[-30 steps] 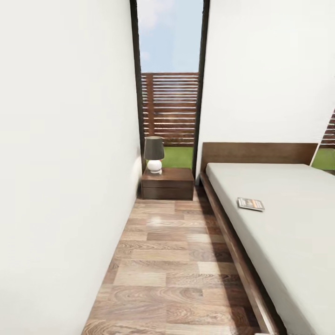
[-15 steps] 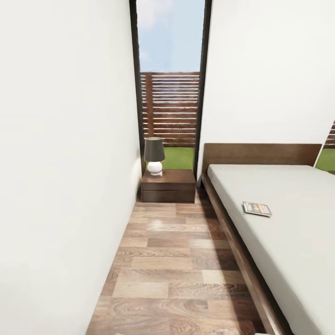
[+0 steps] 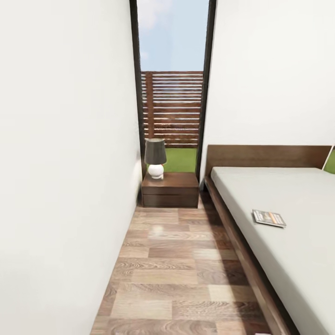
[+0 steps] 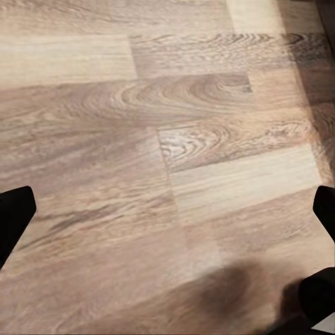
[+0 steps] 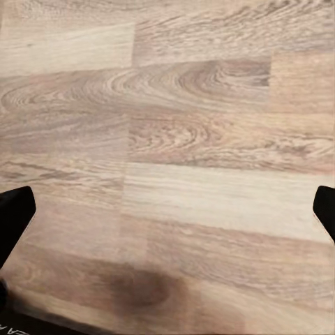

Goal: In the bedroom, move the book from the bed onto either nightstand, and place the two sandals side by side next to the bed.

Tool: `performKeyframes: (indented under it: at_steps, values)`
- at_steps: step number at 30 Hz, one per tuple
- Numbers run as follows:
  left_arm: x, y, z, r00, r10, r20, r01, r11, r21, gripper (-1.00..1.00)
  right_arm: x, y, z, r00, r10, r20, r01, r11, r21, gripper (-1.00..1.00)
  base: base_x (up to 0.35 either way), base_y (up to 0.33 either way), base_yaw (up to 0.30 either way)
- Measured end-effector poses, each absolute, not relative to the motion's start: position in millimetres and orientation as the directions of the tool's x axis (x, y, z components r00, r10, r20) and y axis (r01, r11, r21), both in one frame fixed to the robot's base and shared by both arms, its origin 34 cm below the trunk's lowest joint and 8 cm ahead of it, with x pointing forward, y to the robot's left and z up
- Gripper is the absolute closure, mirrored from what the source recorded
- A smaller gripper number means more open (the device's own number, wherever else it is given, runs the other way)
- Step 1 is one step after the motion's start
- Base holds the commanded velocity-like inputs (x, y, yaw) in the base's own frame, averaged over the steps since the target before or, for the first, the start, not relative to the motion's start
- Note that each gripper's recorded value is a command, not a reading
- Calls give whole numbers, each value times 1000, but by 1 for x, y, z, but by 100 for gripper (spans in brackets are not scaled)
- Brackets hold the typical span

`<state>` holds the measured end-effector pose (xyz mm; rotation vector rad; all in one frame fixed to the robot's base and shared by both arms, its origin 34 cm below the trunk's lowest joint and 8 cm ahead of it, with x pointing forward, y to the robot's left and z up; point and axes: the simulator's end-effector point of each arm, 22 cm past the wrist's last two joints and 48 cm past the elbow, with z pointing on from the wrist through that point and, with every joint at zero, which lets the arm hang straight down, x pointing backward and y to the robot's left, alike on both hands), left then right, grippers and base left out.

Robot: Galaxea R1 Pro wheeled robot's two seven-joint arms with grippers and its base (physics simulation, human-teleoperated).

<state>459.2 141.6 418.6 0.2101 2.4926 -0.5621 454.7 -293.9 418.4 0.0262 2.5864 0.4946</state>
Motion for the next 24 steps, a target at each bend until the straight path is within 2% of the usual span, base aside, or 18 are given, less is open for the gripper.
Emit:
performKeyframes:
  at_steps: [24]
  values:
    - [459, 142, 418, -826, 27, -563, 266, 899, -347, -100, 455, -294, 418, -873, 110, -474, -73, 934, 350, -100, 317, 1, 0]
